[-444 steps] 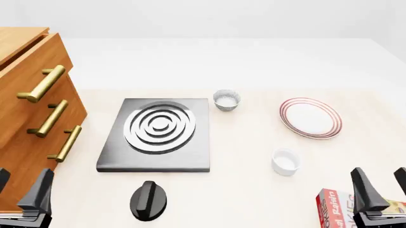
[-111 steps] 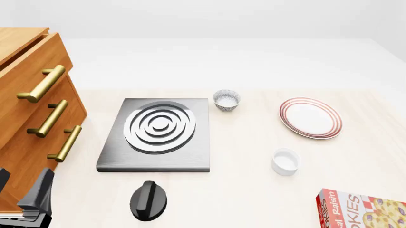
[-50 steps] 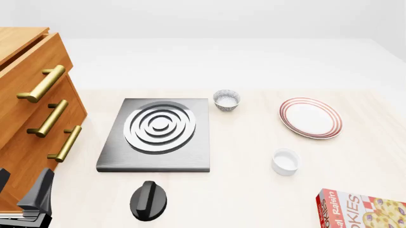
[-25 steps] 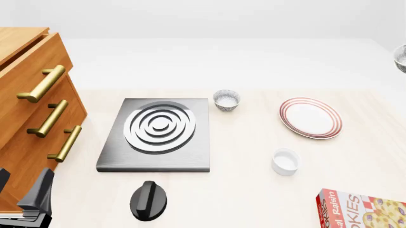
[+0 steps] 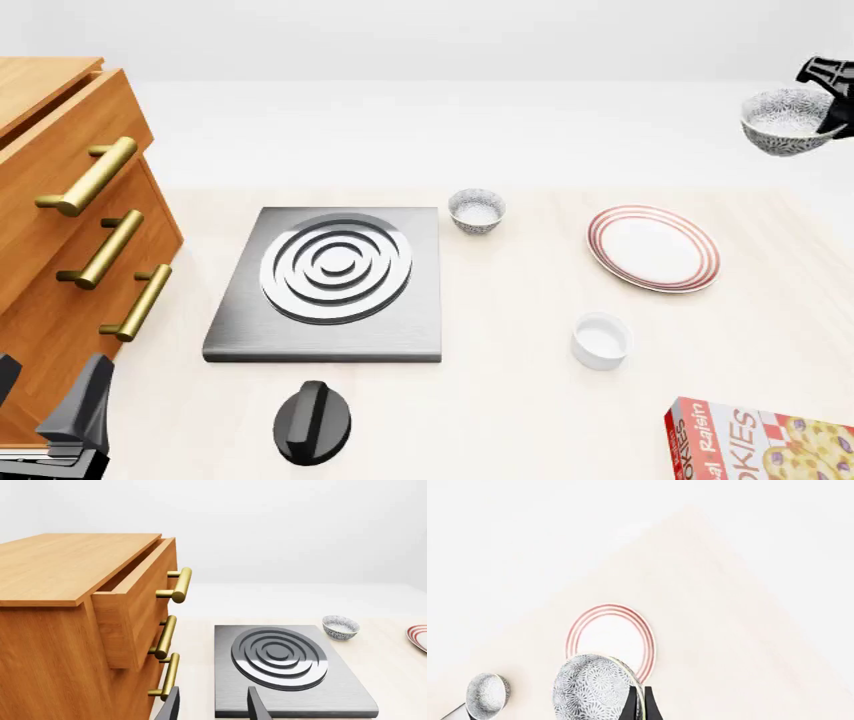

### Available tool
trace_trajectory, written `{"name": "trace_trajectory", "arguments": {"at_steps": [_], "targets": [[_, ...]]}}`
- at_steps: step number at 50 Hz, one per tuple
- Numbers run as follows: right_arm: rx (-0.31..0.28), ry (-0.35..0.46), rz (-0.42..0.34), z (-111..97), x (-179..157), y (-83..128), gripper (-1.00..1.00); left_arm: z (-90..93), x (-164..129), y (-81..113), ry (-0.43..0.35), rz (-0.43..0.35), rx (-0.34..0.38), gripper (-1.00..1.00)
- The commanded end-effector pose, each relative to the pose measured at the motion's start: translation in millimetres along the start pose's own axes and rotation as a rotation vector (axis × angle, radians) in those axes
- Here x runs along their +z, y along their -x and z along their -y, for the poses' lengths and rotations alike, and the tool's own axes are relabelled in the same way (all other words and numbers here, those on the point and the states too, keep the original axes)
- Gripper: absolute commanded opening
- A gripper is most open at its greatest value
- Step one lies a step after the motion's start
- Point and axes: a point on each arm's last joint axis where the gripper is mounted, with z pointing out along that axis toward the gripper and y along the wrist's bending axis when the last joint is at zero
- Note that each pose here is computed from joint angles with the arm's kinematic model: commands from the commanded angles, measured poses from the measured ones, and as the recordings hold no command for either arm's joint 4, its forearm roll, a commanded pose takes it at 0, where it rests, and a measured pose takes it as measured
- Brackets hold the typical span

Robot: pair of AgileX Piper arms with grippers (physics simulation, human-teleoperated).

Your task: Pick the akita bowl next to the cookies box and place it on the plate.

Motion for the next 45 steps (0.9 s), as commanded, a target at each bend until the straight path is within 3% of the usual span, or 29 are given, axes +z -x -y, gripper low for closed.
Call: {"name": "trace_trajectory", "arguments": {"at_steps": [1, 3, 8, 21, 45], "targets": [[0.034, 0.033, -0.026, -22, 12, -16, -1.00, 0.0, 0, 0.0, 0.000, 0.000, 0.000, 1.00], [0.049, 0.047, -0.040, -31, 18, -26, -1.00, 0.0, 0, 0.0, 0.000, 0.000, 0.000, 1.00], [0.042, 0.037, -0.050, -28, 28, -25, -1.00, 0.0, 0, 0.0, 0.000, 0.000, 0.000, 1.00], [0.078, 0.073, -0.076, -51, 55, -54, -1.00, 0.0, 0, 0.0, 0.000, 0.000, 0.000, 1.00], [0.165, 0.077, -0.086, -46, 90, -89, -1.00, 0.0, 0, 0.0, 0.000, 0.000, 0.000, 1.00]]}}
